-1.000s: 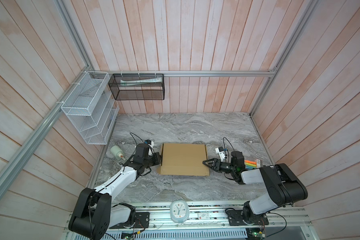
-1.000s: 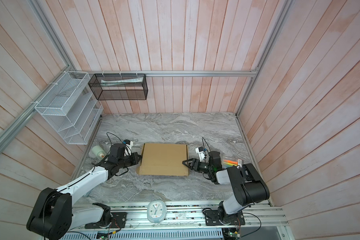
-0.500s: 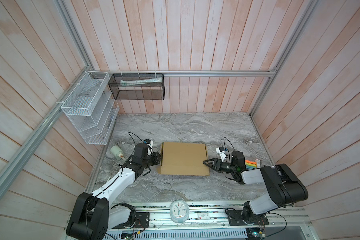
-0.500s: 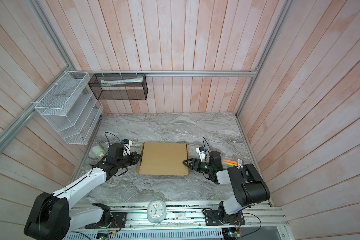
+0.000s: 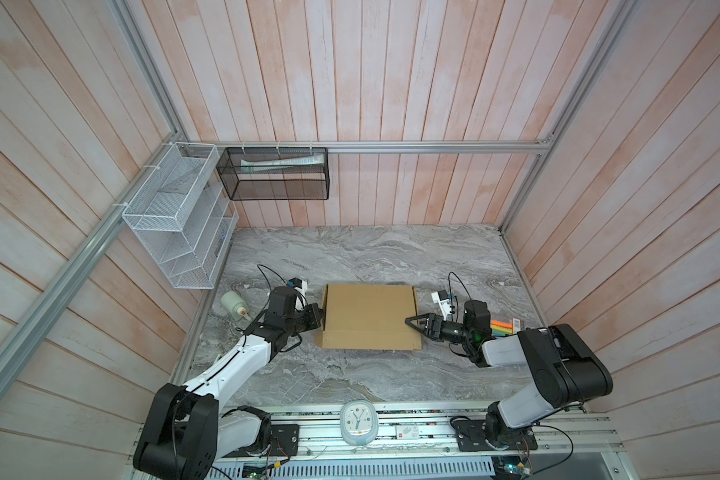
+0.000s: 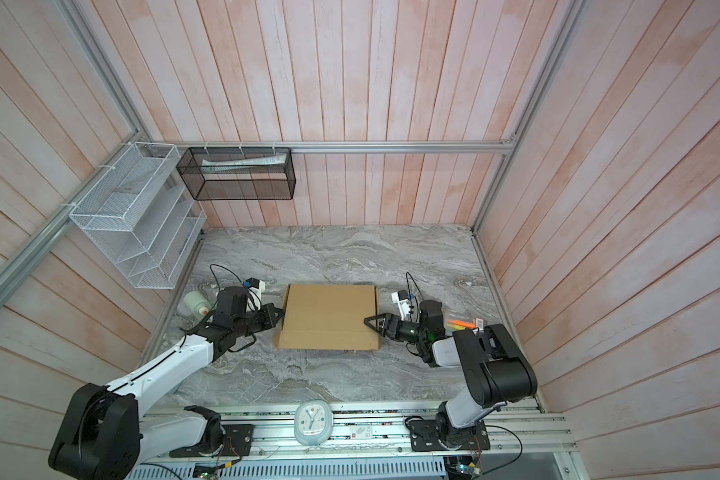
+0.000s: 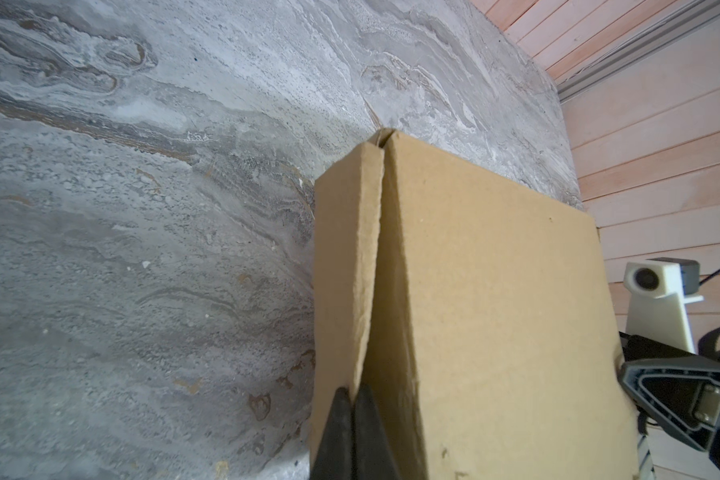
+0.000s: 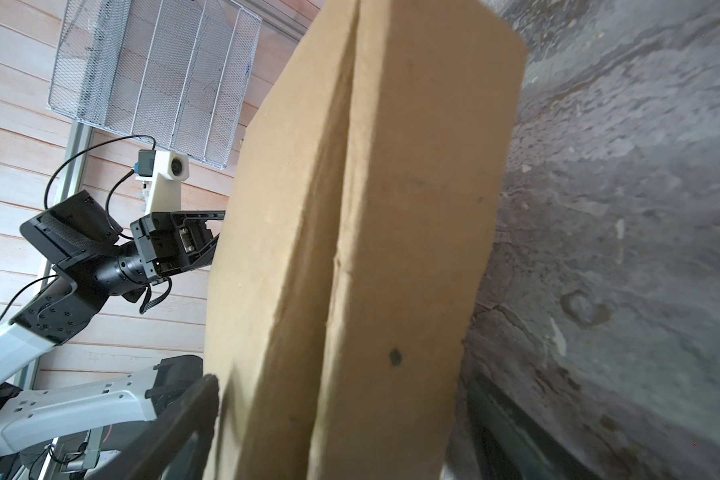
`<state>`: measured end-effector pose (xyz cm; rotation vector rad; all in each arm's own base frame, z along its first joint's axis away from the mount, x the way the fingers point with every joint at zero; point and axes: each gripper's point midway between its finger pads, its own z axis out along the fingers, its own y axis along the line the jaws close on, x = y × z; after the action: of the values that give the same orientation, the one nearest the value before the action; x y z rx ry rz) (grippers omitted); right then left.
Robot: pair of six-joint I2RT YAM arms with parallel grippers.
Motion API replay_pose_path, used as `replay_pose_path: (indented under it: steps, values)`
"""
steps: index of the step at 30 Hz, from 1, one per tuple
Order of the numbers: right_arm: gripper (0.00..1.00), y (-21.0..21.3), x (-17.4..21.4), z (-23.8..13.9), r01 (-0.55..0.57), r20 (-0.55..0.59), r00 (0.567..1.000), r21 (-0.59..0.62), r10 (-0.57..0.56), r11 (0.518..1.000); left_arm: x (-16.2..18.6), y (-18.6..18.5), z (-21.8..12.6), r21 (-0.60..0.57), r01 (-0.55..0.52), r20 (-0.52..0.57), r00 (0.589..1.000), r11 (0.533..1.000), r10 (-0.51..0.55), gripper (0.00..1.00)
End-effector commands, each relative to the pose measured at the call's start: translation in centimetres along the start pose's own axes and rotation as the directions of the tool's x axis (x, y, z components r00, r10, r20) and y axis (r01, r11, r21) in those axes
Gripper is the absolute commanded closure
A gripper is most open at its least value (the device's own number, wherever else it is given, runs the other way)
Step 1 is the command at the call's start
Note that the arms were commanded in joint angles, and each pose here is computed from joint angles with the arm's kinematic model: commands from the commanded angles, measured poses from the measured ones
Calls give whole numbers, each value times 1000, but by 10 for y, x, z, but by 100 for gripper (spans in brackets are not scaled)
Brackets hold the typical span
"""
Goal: Fold the paper box
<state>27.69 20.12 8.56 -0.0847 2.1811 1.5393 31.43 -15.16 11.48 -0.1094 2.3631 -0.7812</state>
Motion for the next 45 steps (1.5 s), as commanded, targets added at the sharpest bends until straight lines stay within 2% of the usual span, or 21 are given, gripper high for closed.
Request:
replay_pose_path:
  steps: [1, 19, 26, 36, 45]
  values:
    - [7, 8, -9, 1, 29, 7, 1000, -33, -29, 999, -2, -4, 2, 38, 12, 15, 1000, 999, -12, 100]
    - [24, 19, -14, 3, 39, 14, 999, -45, -39, 998, 2, -12, 23, 17, -29, -9, 1000, 999, 29, 100]
    - [35, 17, -14, 3, 33, 14, 999, -38, -33, 999, -1, -11, 22, 5, -24, 5, 1000, 1000, 24, 91]
    - [41, 14, -15, 2, 23, 29, 999, -21, -22, 1000, -10, -16, 14, 4, -27, 33, 999, 1000, 27, 74]
    - [47, 11, -14, 2, 7, 44, 999, -9, -7, 1000, -17, -20, 4, 9, -30, 56, 998, 999, 30, 64]
